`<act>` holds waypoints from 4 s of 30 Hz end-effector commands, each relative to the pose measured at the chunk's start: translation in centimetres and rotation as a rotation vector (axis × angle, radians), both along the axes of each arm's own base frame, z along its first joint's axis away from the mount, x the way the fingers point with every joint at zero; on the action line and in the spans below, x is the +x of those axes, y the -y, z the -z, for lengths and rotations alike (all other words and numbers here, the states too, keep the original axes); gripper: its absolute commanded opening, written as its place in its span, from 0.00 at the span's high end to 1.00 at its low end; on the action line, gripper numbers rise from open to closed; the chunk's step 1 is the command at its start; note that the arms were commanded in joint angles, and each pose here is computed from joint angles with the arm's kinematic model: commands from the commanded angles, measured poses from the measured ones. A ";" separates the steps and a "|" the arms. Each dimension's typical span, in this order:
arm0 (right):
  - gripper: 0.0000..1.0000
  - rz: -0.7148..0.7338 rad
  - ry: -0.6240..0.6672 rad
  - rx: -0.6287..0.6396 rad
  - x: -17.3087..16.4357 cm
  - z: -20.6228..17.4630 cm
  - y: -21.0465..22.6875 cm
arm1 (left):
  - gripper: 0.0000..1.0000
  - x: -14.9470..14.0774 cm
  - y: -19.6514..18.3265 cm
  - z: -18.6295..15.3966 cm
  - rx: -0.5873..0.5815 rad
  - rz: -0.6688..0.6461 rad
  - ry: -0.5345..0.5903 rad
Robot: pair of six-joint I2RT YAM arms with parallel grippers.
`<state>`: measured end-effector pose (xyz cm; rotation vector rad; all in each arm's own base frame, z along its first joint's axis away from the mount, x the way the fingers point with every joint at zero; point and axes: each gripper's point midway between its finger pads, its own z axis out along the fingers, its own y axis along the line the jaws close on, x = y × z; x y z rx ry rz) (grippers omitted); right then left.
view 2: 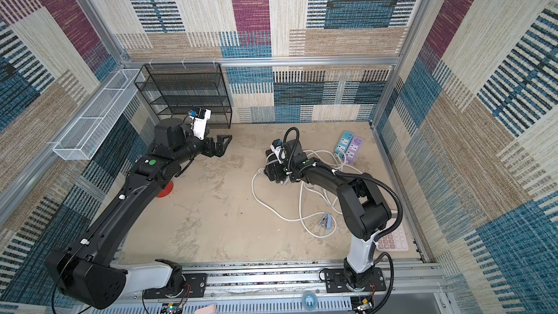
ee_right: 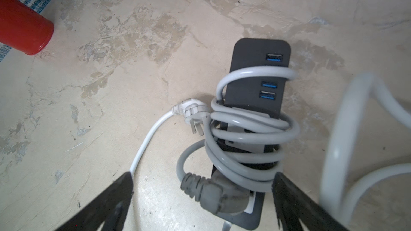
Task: Unwrap the cord wrapped around the power strip
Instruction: Adjust the power strip at the center of the board, then pick up the power strip from the center of the board.
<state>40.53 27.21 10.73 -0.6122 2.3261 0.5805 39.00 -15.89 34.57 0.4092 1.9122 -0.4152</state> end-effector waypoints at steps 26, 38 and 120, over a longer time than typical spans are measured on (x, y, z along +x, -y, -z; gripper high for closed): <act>0.02 0.147 0.029 -0.092 2.7 4.8 2.2 | 0.01 -0.1 0.1 -0.3 0.021 0.019 0.027; 0.06 0.205 0.045 -0.145 3.5 6.2 3.2 | 0.01 -0.1 0.2 -0.3 0.016 0.025 0.025; 0.54 -0.162 1.130 -0.186 -8.1 -22.4 -1.6 | 0.37 -4.2 7.3 -3.4 -0.395 0.637 -0.284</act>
